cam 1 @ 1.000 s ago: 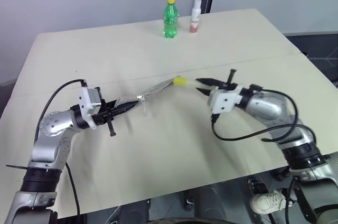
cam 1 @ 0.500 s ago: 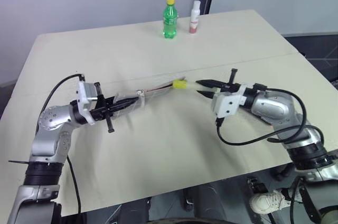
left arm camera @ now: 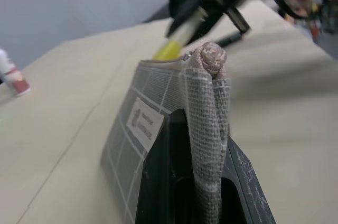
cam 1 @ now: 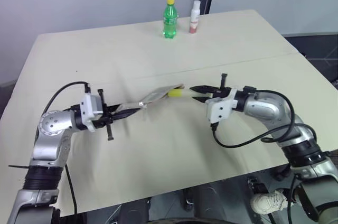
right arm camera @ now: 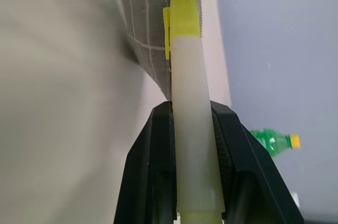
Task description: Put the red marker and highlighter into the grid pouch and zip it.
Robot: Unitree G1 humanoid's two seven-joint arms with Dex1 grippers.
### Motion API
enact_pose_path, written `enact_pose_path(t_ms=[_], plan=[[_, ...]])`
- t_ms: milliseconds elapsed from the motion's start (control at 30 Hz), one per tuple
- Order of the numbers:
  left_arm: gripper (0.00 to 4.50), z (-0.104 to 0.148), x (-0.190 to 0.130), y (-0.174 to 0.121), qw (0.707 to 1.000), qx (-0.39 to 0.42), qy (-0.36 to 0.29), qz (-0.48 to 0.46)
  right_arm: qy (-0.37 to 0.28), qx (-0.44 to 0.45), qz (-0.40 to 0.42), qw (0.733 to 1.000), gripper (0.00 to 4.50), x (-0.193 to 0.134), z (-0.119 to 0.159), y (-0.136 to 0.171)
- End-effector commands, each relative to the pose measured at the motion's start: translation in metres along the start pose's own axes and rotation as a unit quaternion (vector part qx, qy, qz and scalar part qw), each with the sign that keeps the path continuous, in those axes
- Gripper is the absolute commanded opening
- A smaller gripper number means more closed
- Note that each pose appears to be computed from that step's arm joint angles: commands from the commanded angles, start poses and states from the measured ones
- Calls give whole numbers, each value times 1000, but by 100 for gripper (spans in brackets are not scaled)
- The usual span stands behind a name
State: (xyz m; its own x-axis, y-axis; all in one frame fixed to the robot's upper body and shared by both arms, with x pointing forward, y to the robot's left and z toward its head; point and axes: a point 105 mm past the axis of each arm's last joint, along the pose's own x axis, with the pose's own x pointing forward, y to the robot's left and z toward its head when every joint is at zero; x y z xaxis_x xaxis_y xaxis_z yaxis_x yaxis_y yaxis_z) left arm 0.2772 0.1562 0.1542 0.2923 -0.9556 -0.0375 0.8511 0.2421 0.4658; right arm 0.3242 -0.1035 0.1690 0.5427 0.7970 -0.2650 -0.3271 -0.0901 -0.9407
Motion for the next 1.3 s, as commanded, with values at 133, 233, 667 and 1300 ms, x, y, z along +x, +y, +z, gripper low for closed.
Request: enact_pose_path(t_ms=[133, 233, 667, 1300], plan=[[0, 22, 11, 1, 996, 79, -27, -30, -41, -30, 10, 999, 32, 9, 20, -4], [0, 25, 13, -1, 995, 85, -33, -39, -60, -37, 1, 998, 32, 11, 28, -7], [0, 25, 8, 16, 995, 94, -39, -10, -81, -43, 8, 996, 32, 7, 31, -6], [0, 32, 22, 14, 993, 77, -88, 15, -153, 109, -15, 982, 369, 10, 55, -5]])
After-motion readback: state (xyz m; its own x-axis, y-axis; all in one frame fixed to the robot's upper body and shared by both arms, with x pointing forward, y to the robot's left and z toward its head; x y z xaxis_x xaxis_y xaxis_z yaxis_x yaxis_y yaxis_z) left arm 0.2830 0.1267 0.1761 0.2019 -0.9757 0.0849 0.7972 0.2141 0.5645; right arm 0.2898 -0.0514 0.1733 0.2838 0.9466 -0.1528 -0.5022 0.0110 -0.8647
